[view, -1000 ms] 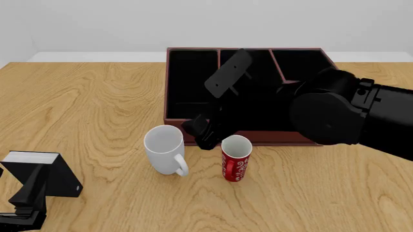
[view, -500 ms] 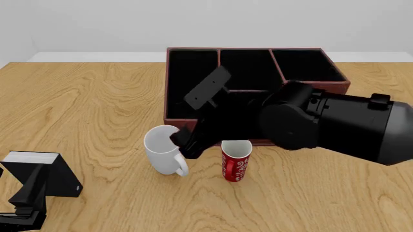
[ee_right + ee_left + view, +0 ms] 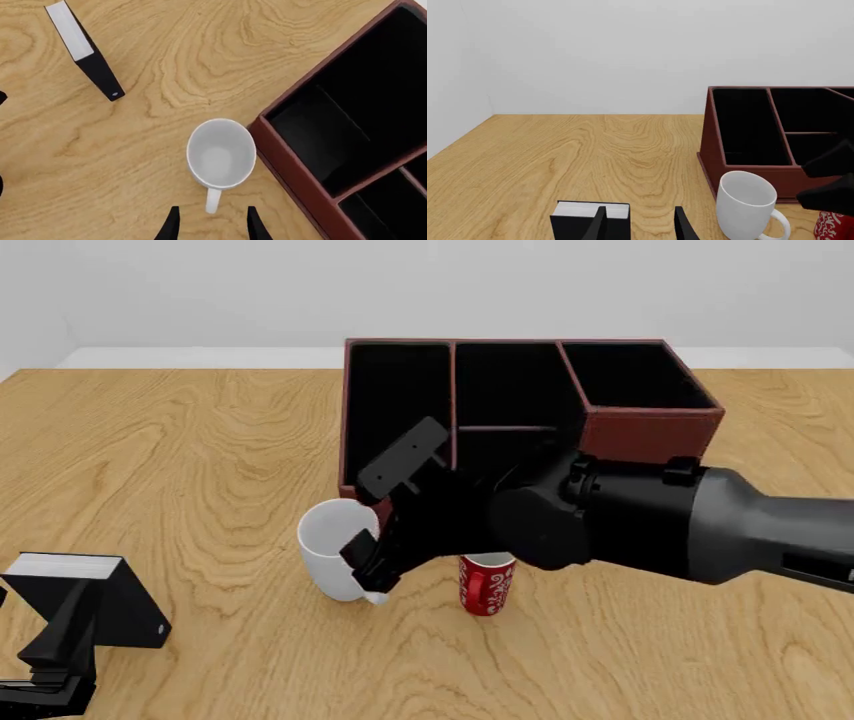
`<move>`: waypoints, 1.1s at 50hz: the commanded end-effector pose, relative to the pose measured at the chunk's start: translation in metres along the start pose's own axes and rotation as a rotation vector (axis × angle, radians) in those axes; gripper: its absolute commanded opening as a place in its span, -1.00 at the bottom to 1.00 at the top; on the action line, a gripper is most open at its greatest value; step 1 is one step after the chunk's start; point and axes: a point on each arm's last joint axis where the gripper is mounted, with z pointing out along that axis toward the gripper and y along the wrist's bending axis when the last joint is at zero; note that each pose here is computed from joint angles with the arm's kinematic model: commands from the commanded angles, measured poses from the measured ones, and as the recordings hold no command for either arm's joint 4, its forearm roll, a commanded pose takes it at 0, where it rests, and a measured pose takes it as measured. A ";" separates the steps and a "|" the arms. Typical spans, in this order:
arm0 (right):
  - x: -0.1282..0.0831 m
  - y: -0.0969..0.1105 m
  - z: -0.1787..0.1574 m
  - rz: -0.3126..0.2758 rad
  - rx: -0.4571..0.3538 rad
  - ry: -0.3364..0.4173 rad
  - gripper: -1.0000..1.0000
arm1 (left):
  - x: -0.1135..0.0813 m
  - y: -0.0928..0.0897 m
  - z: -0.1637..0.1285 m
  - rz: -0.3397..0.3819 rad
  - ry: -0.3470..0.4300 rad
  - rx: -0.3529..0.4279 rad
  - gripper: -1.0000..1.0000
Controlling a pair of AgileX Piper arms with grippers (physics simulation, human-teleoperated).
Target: Pick up the white mug and place it to the right of the caddy.
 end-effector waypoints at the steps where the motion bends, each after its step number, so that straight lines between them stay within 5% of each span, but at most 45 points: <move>1: 0.009 -0.001 0.016 0.029 0.001 0.036 1.00 | 0.000 0.000 0.000 0.000 0.000 0.000 1.00; 55: 0.034 0.005 0.060 0.062 -0.010 0.114 1.00 | 0.000 0.000 0.000 0.000 0.000 0.000 1.00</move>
